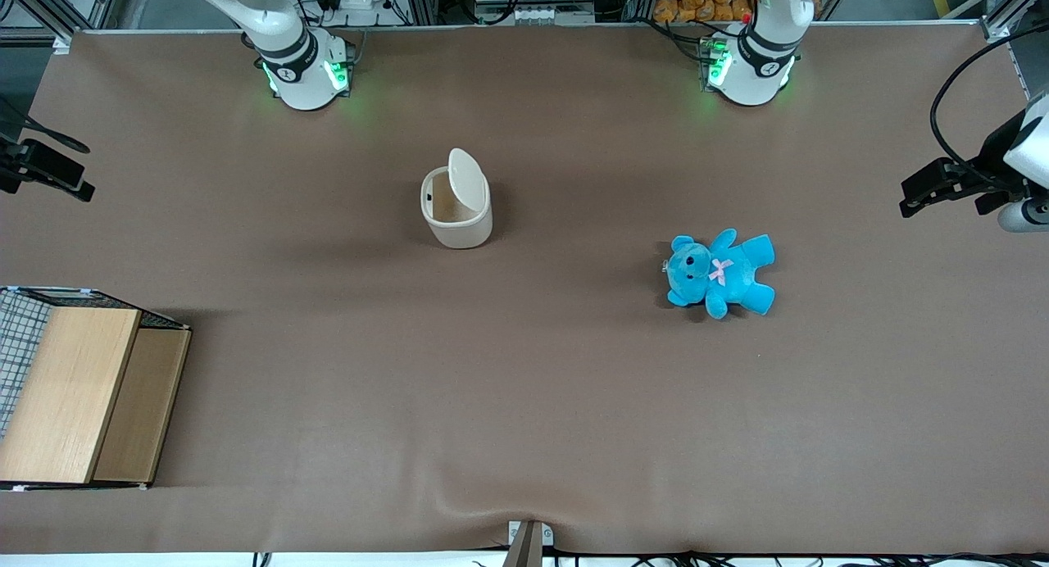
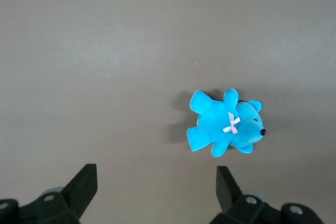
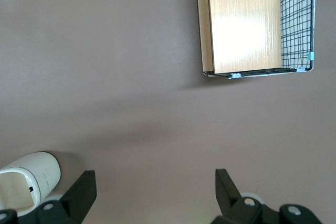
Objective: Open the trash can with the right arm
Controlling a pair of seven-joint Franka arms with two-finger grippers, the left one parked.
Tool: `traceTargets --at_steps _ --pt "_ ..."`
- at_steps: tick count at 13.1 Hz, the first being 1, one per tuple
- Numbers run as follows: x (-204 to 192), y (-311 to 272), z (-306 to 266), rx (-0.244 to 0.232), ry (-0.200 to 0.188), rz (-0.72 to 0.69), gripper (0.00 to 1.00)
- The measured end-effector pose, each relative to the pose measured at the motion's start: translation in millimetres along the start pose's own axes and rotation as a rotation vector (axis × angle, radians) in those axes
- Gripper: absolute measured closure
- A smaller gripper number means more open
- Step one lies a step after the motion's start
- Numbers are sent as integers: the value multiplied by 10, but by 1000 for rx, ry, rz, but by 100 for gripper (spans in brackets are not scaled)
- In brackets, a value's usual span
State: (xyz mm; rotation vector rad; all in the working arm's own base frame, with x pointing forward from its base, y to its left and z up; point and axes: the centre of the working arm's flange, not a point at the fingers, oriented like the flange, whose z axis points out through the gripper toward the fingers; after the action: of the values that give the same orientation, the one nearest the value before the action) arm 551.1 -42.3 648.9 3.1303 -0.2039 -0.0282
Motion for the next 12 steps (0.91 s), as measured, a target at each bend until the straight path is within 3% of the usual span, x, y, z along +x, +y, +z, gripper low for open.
traceTargets --at_steps 5,12 --pt "17 -44 34 27 -7 -4 0" --pt "22 -44 41 26 -8 -6 0"
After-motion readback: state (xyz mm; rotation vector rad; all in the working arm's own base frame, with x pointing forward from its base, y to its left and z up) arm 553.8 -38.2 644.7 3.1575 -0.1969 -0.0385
